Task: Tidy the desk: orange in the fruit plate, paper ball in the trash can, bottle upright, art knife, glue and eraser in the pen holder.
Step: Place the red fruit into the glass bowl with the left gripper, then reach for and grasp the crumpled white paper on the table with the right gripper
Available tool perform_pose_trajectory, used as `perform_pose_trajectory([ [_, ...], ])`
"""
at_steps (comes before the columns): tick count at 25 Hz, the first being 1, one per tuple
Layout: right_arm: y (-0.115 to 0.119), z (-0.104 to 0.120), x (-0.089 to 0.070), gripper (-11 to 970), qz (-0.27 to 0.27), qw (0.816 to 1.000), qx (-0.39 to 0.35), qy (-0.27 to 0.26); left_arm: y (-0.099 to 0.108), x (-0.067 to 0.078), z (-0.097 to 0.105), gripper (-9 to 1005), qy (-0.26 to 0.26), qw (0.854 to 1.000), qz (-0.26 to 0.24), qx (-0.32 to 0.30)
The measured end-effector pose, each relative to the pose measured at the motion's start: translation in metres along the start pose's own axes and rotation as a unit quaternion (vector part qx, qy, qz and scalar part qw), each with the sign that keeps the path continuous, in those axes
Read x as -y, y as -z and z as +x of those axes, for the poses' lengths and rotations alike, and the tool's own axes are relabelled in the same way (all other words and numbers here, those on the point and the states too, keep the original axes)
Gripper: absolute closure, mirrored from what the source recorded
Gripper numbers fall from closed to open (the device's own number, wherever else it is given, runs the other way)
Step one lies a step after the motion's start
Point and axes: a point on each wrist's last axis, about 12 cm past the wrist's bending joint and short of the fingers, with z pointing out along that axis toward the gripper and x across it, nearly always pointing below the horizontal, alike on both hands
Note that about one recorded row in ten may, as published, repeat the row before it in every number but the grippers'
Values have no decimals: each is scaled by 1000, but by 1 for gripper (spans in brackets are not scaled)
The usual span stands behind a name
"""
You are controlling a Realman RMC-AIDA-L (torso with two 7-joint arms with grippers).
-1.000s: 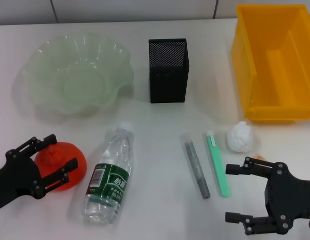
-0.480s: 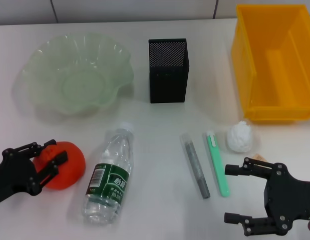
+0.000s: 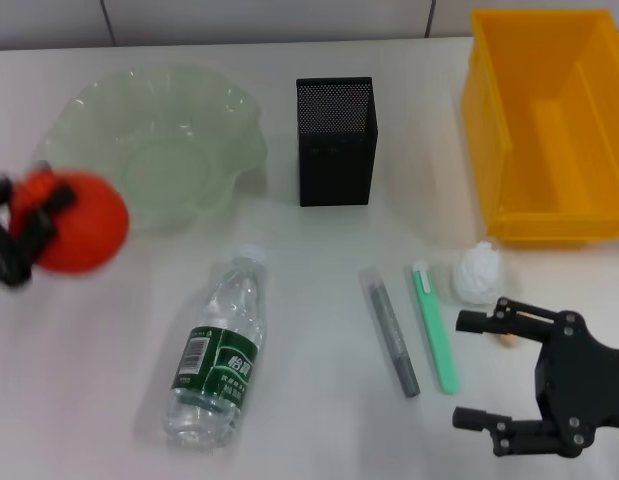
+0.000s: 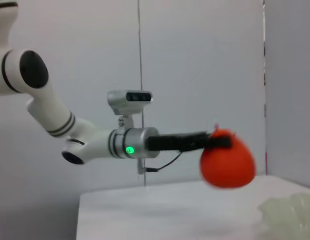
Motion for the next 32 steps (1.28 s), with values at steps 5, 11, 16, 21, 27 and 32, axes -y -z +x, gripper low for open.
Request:
perform_pose_trajectory([
  [5,4,-5,4,129,17,999,13,-25,-51,-29,-8,800,8,999,-43,12],
  [11,12,-17,17,129,30,998,6,-53,-108,-46,3,817,37,994,-96,-28],
  [16,14,-39,40,129,28,995,-24,-89,-126,-53,8,802,36,990,-118,-65],
  [21,13,-74,67,129,31,990,-71,-116,-118,-53,10,686,27,990,-120,-70],
  [27,-5,-129,86,130,35,972,-173,-155,-100,-39,11,424,19,995,-70,-62],
  [32,-34,-169,96,130,77,933,-298,-186,-81,-13,16,221,12,997,19,-76],
])
